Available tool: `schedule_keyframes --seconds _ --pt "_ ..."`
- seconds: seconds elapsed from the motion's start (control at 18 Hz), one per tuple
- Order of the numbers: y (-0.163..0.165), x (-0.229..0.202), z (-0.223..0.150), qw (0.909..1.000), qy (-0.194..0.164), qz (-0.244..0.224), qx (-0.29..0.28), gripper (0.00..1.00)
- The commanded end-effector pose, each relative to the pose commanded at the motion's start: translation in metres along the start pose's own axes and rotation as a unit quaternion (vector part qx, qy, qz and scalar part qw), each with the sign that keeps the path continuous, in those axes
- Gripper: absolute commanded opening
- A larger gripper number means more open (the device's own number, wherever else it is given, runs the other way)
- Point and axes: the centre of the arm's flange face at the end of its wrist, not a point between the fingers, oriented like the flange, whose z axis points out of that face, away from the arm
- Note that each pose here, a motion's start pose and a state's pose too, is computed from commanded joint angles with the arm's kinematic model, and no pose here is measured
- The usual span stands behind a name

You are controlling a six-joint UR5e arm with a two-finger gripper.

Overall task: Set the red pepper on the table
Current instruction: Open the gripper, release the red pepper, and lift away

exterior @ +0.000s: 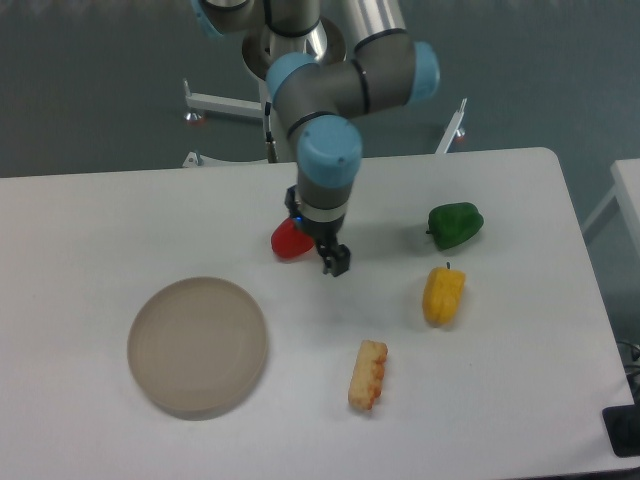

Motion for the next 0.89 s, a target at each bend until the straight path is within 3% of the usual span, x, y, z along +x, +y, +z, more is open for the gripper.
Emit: schedule_keyframes --seconds 0.11,0.28,0.44,0.56,0.89 --pt "0.019 -0.021 -0.002 0.9999 -0.005 -0.011 0.001 1.00" --pt "0.026 -0.048 -0.014 0.9997 -0.021 0.013 0.001 1.00" --pt "0.038 -0.066 -0.040 0.9999 -0.009 0.005 0.000 1.00" --pt "0.039 -0.082 -0.054 0.9998 0.009 0.003 -0.017 1.00" --pt "0.036 -0.098 -0.061 0.9999 0.000 0.004 -0.015 1.00"
